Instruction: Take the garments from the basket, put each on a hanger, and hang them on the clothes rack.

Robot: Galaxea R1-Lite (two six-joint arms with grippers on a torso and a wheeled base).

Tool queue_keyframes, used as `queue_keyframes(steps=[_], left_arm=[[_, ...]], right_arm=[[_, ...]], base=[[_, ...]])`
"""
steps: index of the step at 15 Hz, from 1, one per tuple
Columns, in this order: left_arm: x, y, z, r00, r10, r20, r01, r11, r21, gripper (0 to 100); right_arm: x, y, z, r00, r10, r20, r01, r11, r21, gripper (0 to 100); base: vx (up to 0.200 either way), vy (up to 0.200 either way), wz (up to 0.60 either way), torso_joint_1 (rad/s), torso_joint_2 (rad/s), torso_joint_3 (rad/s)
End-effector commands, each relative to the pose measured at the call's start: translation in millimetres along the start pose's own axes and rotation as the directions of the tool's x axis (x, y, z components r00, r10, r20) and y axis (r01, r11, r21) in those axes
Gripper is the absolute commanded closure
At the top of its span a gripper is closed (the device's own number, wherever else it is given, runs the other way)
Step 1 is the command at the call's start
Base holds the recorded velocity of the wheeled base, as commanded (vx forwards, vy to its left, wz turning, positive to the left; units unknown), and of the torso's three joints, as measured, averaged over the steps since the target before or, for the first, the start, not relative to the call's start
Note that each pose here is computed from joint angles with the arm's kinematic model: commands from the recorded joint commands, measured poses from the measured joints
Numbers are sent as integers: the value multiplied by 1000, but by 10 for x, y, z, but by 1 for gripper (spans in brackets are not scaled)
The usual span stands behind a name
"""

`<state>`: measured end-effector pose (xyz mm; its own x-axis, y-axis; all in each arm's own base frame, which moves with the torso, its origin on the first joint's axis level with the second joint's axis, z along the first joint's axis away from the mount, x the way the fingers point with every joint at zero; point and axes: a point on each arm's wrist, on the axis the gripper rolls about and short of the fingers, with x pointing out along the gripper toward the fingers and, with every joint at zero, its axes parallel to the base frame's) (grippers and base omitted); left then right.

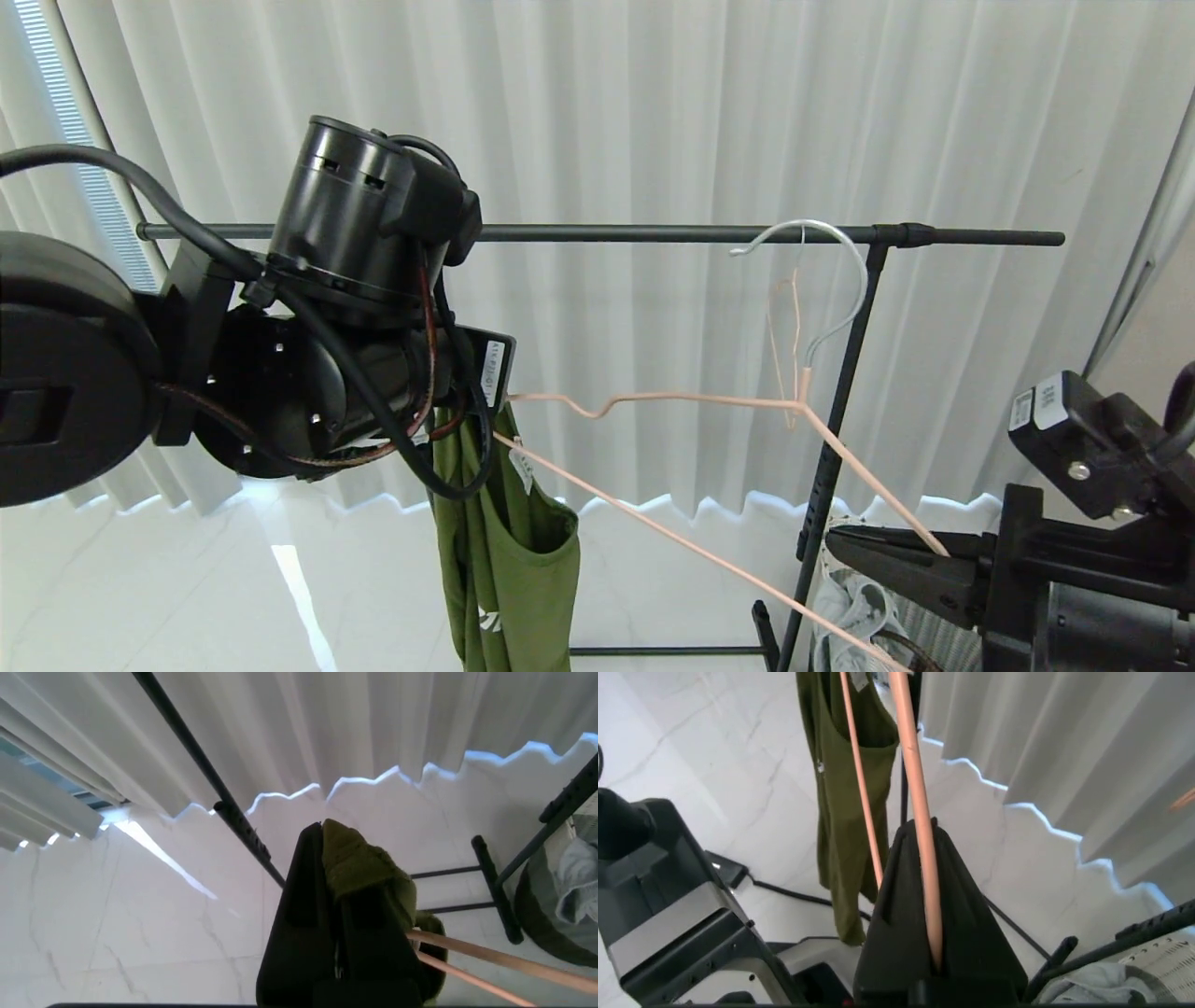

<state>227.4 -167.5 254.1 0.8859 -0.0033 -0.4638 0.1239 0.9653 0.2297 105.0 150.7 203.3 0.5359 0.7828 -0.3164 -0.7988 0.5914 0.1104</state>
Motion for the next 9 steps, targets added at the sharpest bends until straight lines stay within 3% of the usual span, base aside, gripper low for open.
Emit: queue_keyframes(steps=[1,5,9], left_arm=[[-26,-21,2,1000,-9,5,9,1000,3,100],[-143,-134,4,998,-59,26,59,998,4,100],[-307,-267,11,991,-125,55,127,992,-21,100]], right_arm=[[97,-4,-10,1000,-4,-14,4,1000,2,100],[381,2,77,1000,-4,20,4,1000,0,100],[572,0,47,1000,-8,-1,8,1000,1,100]], base=[[0,0,0,0,0,0],[0,0,0,0,0,0],[0,0,0,0,0,0]])
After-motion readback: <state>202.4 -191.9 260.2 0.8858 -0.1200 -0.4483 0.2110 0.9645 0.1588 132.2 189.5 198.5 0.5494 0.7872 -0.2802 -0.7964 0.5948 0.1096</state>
